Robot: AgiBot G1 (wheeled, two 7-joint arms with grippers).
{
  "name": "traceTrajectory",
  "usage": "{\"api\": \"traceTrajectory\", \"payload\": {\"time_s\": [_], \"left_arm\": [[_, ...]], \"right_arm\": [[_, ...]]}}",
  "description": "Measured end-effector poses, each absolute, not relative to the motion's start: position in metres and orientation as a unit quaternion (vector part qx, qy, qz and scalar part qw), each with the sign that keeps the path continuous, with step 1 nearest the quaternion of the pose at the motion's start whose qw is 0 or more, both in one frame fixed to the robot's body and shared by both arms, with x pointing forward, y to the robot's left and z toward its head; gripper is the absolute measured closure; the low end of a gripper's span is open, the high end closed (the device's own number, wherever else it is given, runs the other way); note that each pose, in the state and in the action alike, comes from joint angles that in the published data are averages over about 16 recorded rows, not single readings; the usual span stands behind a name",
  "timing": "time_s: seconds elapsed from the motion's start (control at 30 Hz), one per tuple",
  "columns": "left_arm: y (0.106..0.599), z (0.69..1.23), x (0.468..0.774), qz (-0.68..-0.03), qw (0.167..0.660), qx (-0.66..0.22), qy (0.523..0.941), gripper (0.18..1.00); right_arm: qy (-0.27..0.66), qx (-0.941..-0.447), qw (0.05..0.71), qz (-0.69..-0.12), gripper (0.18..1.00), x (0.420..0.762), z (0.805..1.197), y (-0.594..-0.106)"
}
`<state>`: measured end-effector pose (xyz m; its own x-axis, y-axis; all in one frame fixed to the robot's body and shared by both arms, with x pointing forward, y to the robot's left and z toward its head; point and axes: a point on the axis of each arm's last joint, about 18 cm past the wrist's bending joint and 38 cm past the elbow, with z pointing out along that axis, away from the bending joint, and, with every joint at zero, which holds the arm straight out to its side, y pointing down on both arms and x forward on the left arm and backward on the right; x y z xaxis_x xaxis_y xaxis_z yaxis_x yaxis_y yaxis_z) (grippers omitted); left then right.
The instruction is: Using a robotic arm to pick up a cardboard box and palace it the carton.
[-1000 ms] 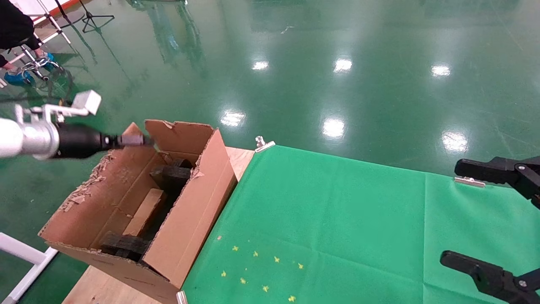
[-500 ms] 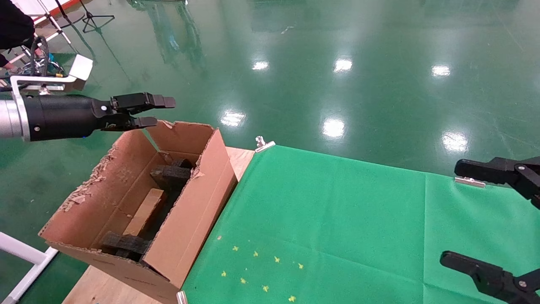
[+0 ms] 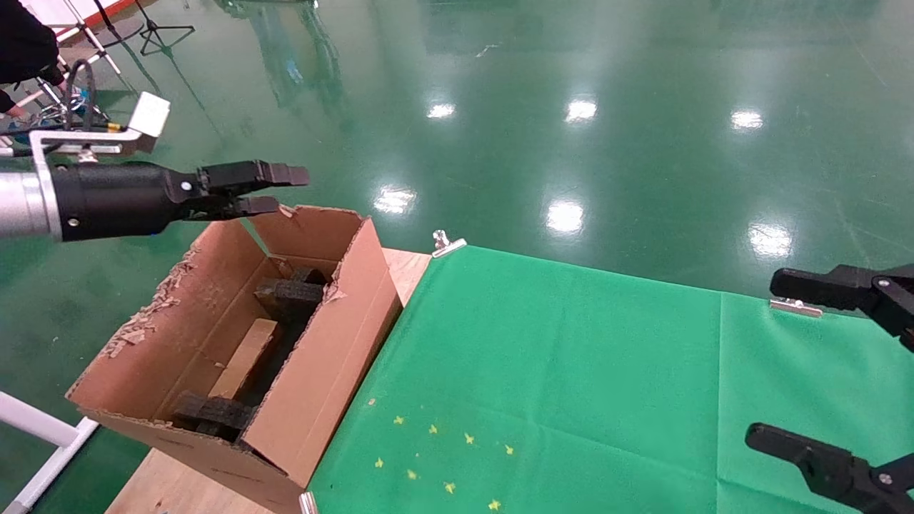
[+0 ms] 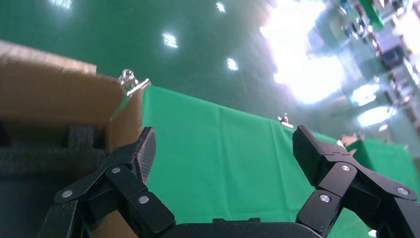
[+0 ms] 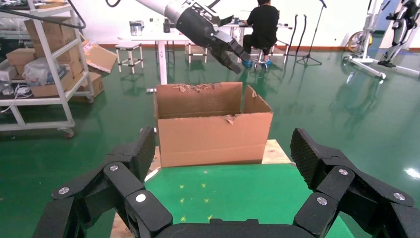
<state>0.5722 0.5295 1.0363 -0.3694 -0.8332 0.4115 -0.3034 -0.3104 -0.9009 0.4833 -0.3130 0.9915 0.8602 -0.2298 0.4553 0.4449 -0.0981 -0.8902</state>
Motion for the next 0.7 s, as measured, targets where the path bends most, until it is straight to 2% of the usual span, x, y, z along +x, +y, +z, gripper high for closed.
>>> {"api": "traceTrajectory", "payload": {"time_s": [0.7], "left_arm": [[0.45,1.039,0.577,-0.633,0.277,-0.294,0.661,0.183]], "right_arm": [[-0.077,-0.696,0.667,-0.253,0.178,0.483,0.992,-0.313]]}}
